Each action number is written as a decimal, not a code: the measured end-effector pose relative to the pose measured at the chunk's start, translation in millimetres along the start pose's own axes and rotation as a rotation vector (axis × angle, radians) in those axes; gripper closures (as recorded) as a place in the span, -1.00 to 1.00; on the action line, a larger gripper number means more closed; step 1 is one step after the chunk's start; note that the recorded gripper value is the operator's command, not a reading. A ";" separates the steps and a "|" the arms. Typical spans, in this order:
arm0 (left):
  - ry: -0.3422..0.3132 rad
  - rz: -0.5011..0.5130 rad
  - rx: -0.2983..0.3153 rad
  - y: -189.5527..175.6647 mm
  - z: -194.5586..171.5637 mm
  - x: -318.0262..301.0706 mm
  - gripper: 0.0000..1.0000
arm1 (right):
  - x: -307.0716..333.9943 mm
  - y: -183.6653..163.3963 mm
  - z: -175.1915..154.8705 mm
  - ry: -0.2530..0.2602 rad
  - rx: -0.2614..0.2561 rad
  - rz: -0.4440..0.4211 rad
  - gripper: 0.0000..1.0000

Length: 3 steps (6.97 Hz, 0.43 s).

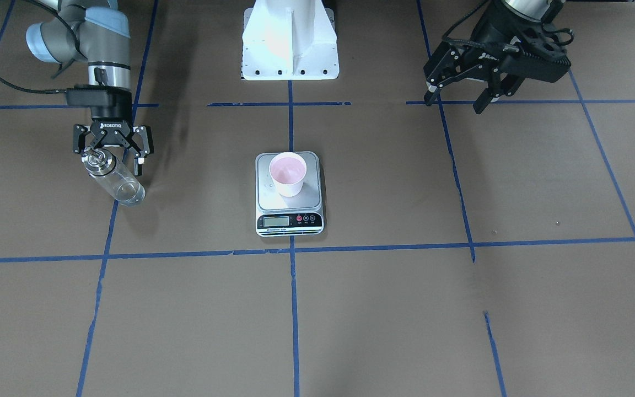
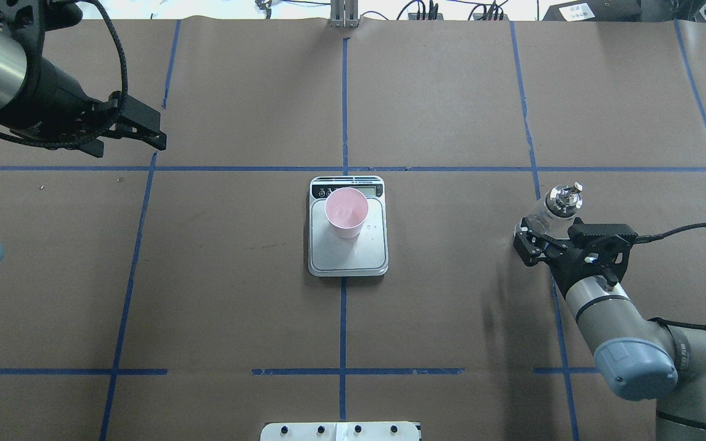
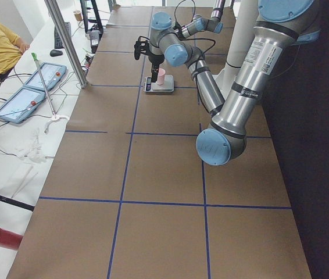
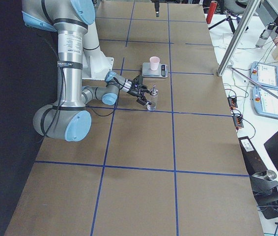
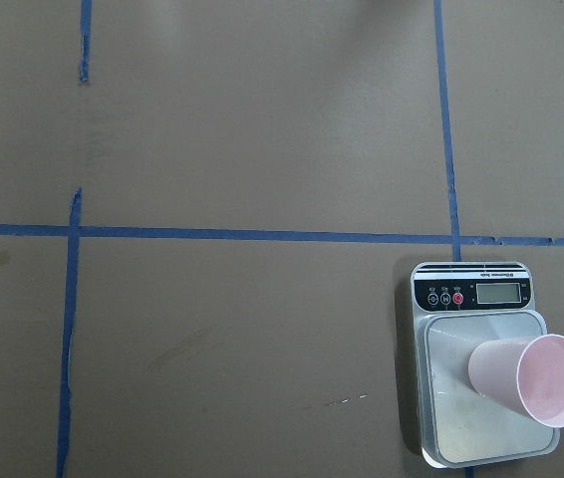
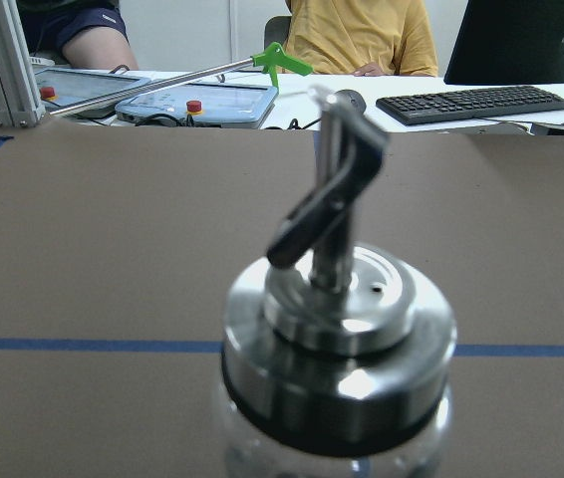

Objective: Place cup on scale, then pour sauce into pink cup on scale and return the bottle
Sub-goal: 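Lower the glass bottle onto the table and open the right gripper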

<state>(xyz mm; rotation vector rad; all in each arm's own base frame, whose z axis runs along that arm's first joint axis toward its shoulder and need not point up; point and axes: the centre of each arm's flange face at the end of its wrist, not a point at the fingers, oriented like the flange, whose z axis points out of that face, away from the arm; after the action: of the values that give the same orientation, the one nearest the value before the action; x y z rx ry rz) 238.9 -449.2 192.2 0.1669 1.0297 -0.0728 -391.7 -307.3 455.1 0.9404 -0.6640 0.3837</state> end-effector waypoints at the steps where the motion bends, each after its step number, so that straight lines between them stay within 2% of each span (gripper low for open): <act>1: 0.000 0.000 0.000 0.0 -0.2 0.0 -1.00 | 2.6 0.6 -9.9 -0.011 -0.011 -0.001 -1.00; 3: 0.003 0.002 0.002 2.3 -4.3 0.7 -1.00 | 14.9 -0.9 -27.5 -0.025 -0.048 -0.010 -1.00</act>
<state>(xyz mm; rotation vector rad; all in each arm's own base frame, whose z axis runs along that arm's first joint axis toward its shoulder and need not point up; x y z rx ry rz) 235.9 -446.1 189.6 0.1701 1.0326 -0.0721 -370.4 -284.4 453.1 0.9039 -0.6884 0.3462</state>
